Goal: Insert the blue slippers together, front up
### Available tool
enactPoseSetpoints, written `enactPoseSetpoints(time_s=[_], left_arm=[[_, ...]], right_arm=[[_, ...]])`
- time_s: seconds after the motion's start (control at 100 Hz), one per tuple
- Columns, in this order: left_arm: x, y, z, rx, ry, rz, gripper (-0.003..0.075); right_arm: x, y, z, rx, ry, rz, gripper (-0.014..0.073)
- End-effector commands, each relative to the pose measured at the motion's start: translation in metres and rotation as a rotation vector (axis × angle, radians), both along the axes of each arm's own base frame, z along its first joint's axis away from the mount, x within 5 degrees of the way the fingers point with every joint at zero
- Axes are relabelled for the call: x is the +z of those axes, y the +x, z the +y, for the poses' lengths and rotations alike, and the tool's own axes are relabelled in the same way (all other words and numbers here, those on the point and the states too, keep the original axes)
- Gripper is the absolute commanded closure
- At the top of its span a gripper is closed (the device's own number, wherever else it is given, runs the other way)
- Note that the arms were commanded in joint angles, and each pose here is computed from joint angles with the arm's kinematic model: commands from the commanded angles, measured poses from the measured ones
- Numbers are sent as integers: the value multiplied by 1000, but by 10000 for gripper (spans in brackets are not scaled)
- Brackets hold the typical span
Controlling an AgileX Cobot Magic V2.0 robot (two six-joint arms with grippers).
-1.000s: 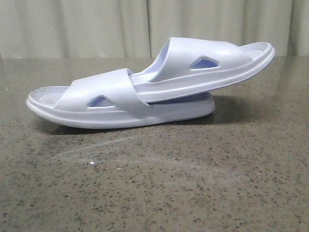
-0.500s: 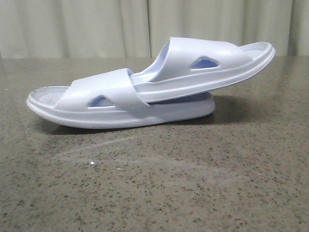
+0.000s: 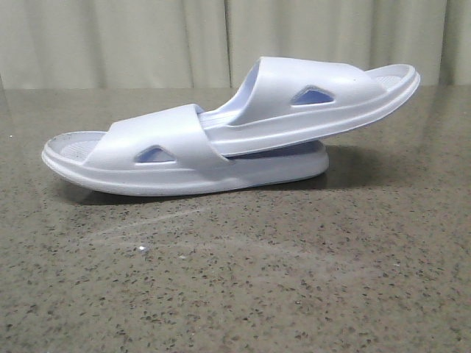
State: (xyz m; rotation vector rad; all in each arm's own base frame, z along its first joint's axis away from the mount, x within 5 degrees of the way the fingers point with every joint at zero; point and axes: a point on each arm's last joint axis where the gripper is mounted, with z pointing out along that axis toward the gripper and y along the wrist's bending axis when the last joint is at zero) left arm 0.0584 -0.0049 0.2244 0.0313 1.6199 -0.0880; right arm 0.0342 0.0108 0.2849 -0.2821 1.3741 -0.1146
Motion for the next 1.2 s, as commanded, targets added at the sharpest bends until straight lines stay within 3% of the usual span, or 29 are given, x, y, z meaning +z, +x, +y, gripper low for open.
enactPoseSetpoints(time_s=[0.0,0.12,0.26,1.19], left_arm=[[10,-2,1,5,-16,-181,704],[-1,-4,1,8,-21,-244,704],[-9,-5,1,6,-18,-203,704],[-9,-5,1,6,4,-205,704]], right_arm=[[13,-2,-3,-39,17,-73,702],[13,-2,-3,-39,17,-73,702],[13,-2,-3,-39,17,-73,702],[13,-2,-3,-39,17,-73,702]])
